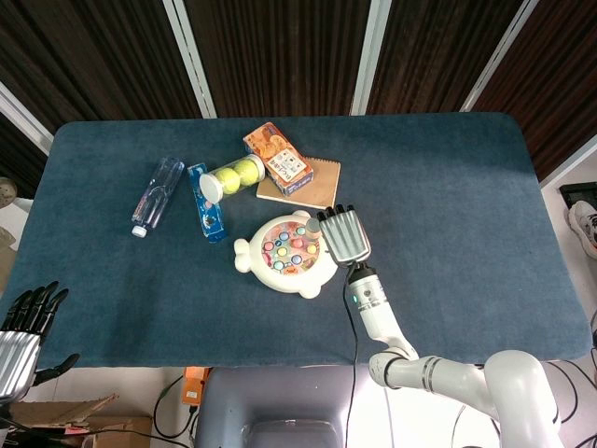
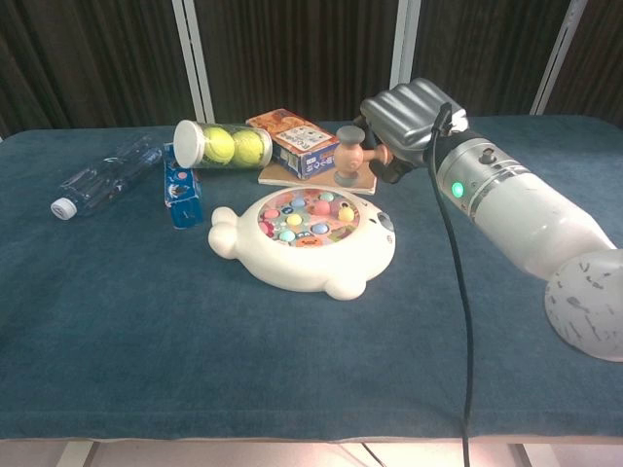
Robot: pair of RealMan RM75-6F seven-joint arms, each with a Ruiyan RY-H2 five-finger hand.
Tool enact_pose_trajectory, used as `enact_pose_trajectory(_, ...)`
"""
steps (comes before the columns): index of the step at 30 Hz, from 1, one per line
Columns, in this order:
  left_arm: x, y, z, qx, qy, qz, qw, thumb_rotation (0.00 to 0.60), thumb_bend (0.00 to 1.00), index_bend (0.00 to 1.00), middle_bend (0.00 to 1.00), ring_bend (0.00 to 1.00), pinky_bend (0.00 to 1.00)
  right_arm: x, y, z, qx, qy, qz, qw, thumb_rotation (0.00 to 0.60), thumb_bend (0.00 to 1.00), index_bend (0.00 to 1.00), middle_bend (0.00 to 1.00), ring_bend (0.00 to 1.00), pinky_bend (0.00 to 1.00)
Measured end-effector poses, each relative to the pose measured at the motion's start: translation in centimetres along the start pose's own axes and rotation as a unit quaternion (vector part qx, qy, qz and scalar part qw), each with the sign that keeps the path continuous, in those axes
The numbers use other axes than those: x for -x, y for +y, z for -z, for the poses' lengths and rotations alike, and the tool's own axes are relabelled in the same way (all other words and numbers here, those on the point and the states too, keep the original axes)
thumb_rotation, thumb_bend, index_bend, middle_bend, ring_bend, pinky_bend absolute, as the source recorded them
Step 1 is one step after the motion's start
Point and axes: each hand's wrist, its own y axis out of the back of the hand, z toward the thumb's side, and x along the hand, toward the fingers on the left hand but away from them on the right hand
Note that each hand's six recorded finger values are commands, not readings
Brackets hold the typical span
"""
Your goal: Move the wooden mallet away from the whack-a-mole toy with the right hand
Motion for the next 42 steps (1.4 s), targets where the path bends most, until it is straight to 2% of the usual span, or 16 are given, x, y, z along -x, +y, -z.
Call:
enact_pose_trajectory(25, 0.2, 0.3, 0.4, 0.004, 0.002, -0.002, 1.0000, 0.600, 0.07, 0.00, 0.00, 0.00, 0.10, 0.5, -0.9, -2.3, 0.001, 0.009, -0.001, 1.0000, 0.600, 0.48, 1.00, 0.79, 0.60, 0.61)
enact_pose_trajectory(42, 0.3, 0.6, 0.6, 0.008, 0.002, -0.007, 0.9999, 0.600, 0.07, 0.00, 0.00, 0.00, 0.10, 0.7, -2.6, -3.1, -0.024, 0.013, -0.021, 0.9994, 0.600, 0.48, 1.00, 0.79, 0.60, 0.61)
